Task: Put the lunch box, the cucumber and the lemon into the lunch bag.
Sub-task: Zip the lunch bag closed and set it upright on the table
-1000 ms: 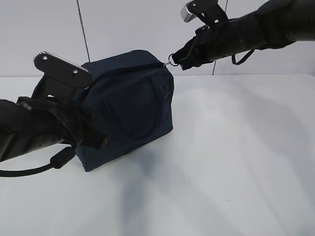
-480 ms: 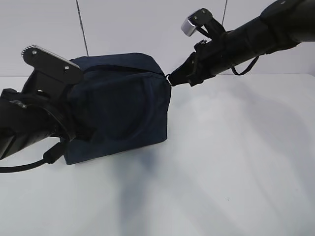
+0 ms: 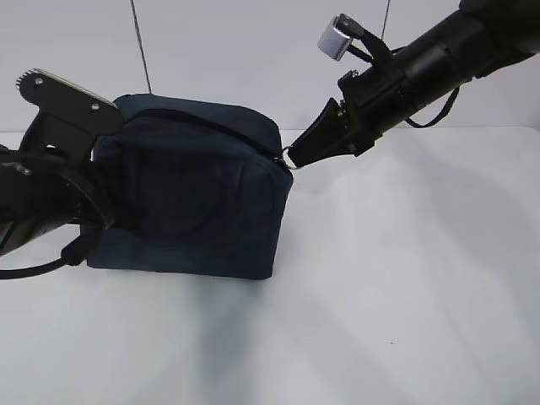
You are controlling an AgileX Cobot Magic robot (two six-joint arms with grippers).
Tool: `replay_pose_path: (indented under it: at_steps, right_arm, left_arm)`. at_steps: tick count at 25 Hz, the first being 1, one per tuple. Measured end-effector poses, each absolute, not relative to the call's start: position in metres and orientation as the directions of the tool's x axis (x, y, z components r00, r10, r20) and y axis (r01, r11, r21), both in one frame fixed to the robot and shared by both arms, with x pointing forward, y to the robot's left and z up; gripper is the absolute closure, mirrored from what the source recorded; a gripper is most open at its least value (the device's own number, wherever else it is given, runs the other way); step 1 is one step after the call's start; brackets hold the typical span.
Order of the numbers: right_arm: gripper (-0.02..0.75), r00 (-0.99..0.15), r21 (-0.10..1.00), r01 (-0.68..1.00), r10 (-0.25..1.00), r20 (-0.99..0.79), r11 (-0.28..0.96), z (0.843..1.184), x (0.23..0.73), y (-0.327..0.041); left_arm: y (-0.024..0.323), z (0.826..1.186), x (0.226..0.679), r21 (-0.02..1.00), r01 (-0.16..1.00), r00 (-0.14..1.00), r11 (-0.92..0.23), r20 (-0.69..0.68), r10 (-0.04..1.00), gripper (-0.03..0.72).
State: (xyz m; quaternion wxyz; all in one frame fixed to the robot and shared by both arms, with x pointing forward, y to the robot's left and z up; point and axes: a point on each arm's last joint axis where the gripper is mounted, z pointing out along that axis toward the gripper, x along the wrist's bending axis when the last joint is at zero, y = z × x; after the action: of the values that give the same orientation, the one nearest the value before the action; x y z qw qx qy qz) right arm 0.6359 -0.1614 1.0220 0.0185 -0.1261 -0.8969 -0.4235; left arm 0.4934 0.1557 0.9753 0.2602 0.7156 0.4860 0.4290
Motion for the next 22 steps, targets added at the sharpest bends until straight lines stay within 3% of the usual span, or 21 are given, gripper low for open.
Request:
replay_pose_path:
  at_steps: [4,12,18,22]
  right_arm:
    - [0.730,-0.970,0.763,0.235,0.194,0.146,0.602,1.028,0.633,-0.159]
    - [0.730,-0.972,0.774,0.234,0.164,0.169,0.589,1.029,0.627,-0.146]
    - [0.730,-0.970,0.775,0.243,0.169,0.177,0.583,1.030,0.628,-0.145]
    - [0.730,-0.969,0.778,0.248,0.168,0.183,0.577,1.030,0.627,-0.145]
  left_arm:
    - [0.154,0.975,0.494,0.786,0.457,0.197,-0.416,0.367,0.909,0.640]
    - [0.149,0.973,0.493,0.758,0.431,0.289,-0.490,0.399,0.870,0.364]
    - [0.148,1.000,0.486,0.781,0.319,0.361,-0.536,0.423,0.831,0.330]
    - [0.141,1.034,0.465,0.811,0.131,0.538,-0.570,0.425,0.728,0.327]
